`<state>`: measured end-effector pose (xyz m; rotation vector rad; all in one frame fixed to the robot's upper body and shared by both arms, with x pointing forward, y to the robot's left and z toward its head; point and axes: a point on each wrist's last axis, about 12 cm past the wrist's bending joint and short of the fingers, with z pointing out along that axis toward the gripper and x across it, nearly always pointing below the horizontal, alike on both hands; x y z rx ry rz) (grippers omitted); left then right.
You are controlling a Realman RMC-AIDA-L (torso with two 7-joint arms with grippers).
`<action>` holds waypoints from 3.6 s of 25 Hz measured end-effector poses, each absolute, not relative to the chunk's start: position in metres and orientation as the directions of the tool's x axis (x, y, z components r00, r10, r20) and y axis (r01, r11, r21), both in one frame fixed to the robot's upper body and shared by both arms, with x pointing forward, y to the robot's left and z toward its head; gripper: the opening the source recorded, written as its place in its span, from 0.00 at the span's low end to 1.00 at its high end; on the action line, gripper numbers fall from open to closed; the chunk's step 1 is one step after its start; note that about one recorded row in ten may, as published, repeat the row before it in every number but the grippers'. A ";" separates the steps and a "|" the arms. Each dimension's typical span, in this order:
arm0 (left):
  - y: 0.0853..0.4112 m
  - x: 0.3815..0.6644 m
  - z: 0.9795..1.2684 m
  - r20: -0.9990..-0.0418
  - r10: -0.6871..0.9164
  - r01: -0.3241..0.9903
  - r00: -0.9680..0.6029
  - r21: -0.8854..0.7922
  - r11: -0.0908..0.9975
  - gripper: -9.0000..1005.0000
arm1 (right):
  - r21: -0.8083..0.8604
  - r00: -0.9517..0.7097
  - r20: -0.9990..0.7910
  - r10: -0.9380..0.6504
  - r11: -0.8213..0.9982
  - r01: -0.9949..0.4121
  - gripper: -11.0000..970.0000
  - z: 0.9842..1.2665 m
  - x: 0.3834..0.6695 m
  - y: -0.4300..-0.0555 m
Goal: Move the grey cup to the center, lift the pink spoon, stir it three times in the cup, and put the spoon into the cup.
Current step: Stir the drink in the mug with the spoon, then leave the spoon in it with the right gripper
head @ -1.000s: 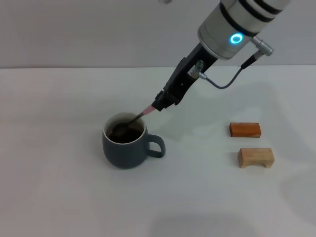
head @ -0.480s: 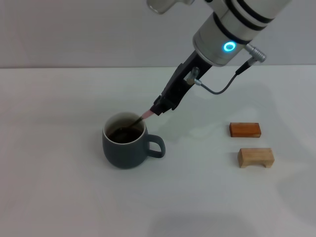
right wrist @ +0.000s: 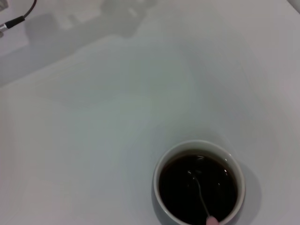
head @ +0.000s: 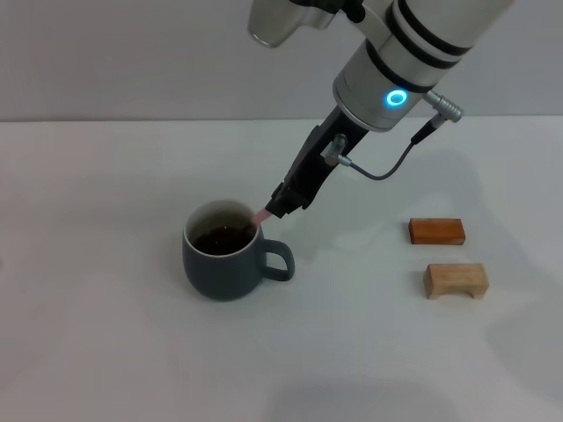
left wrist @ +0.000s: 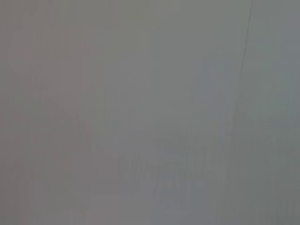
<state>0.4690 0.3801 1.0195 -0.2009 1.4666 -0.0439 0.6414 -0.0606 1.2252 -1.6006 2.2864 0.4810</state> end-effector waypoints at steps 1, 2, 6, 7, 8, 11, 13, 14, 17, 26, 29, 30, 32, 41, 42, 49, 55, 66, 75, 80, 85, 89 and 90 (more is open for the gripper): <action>0.380 0.469 1.019 -0.983 -0.151 -0.093 0.107 -0.161 0.983 0.03 | 0.096 -0.330 -0.430 -0.840 0.321 -0.942 0.14 1.224 0.641 -0.061; 0.380 0.469 1.019 -0.983 -0.151 -0.093 0.106 -0.161 0.983 0.03 | 0.097 -0.330 -0.429 -0.841 0.321 -0.942 0.14 1.223 0.641 -0.060; 0.380 0.468 1.019 -0.983 -0.151 -0.095 0.105 -0.161 0.982 0.03 | 0.099 -0.327 -0.428 -0.842 0.316 -0.944 0.14 1.222 0.640 -0.057; 0.380 0.468 1.019 -0.983 -0.149 -0.096 0.105 -0.159 0.983 0.03 | 0.100 -0.326 -0.429 -0.843 0.314 -0.944 0.14 1.222 0.639 -0.056; 0.380 0.468 1.019 -0.983 -0.148 -0.096 0.106 -0.158 0.983 0.03 | 0.102 -0.325 -0.429 -0.843 0.312 -0.945 0.14 1.221 0.639 -0.054; 0.379 0.469 1.020 -0.984 -0.143 -0.094 0.109 -0.154 0.984 0.03 | 0.099 -0.320 -0.434 -0.842 0.309 -0.946 0.14 1.220 0.638 -0.049; 0.379 0.469 1.020 -0.983 -0.143 -0.092 0.112 -0.154 0.984 0.03 | 0.085 -0.315 -0.444 -0.839 0.310 -0.947 0.14 1.220 0.639 -0.046; 0.379 0.469 1.020 -0.983 -0.143 -0.091 0.113 -0.154 0.984 0.03 | 0.079 -0.312 -0.447 -0.838 0.311 -0.947 0.14 1.221 0.640 -0.045; 0.379 0.469 1.021 -0.982 -0.142 -0.087 0.121 -0.153 0.984 0.03 | 0.054 -0.302 -0.455 -0.838 0.313 -0.948 0.14 1.221 0.643 -0.040; 0.378 0.466 1.021 -0.981 -0.145 -0.088 0.130 -0.158 0.984 0.03 | 0.035 -0.301 -0.433 -0.849 0.318 -0.947 0.14 1.222 0.645 -0.039; 0.378 0.466 1.021 -0.981 -0.146 -0.088 0.130 -0.158 0.984 0.03 | 0.052 -0.313 -0.422 -0.851 0.322 -0.945 0.14 1.221 0.643 -0.041; 0.378 0.466 1.021 -0.981 -0.146 -0.088 0.130 -0.158 0.984 0.03 | 0.058 -0.316 -0.418 -0.852 0.322 -0.945 0.14 1.221 0.642 -0.042; 0.379 0.466 1.021 -0.981 -0.146 -0.090 0.131 -0.158 0.983 0.03 | 0.073 -0.323 -0.410 -0.853 0.322 -0.944 0.14 1.220 0.640 -0.042; 0.379 0.465 1.021 -0.980 -0.145 -0.091 0.135 -0.158 0.983 0.03 | 0.109 -0.328 -0.436 -0.838 0.312 -0.944 0.14 1.220 0.636 -0.036; 0.379 0.465 1.021 -0.980 -0.145 -0.091 0.136 -0.158 0.983 0.03 | 0.102 -0.325 -0.441 -0.837 0.313 -0.944 0.14 1.221 0.636 -0.034; 0.379 0.465 1.022 -0.979 -0.144 -0.086 0.142 -0.157 0.984 0.03 | 0.037 -0.314 -0.428 -0.847 0.331 -0.943 0.14 1.219 0.642 -0.034; 0.378 0.465 1.022 -0.979 -0.144 -0.086 0.142 -0.157 0.984 0.03 | 0.058 -0.318 -0.390 -0.864 0.321 -0.945 0.14 1.218 0.638 -0.036; 0.379 0.463 1.022 -0.979 -0.143 -0.086 0.148 -0.157 0.984 0.03 | 0.068 -0.325 -0.429 -0.843 0.328 -0.942 0.13 1.219 0.638 -0.030; 0.379 0.462 1.022 -0.978 -0.143 -0.087 0.149 -0.157 0.984 0.03 | 0.047 -0.326 -0.385 -0.863 0.334 -0.941 0.14 1.217 0.636 -0.030; 0.379 0.462 1.022 -0.978 -0.144 -0.089 0.149 -0.158 0.983 0.03 | 0.073 -0.323 -0.396 -0.859 0.322 -0.944 0.14 1.219 0.632 -0.027; 0.379 0.462 1.022 -0.978 -0.144 -0.089 0.150 -0.159 0.983 0.03 | 0.030 -0.309 -0.427 -0.850 0.328 -0.944 0.16 1.219 0.637 -0.024; 0.379 0.462 1.022 -0.978 -0.144 -0.089 0.150 -0.158 0.983 0.03 | -0.006 -0.302 -0.407 -0.862 0.333 -0.943 0.18 1.218 0.640 -0.026; 0.379 0.462 1.022 -0.978 -0.144 -0.089 0.150 -0.158 0.983 0.03 | -0.007 -0.302 -0.401 -0.865 0.332 -0.943 0.18 1.218 0.640 -0.026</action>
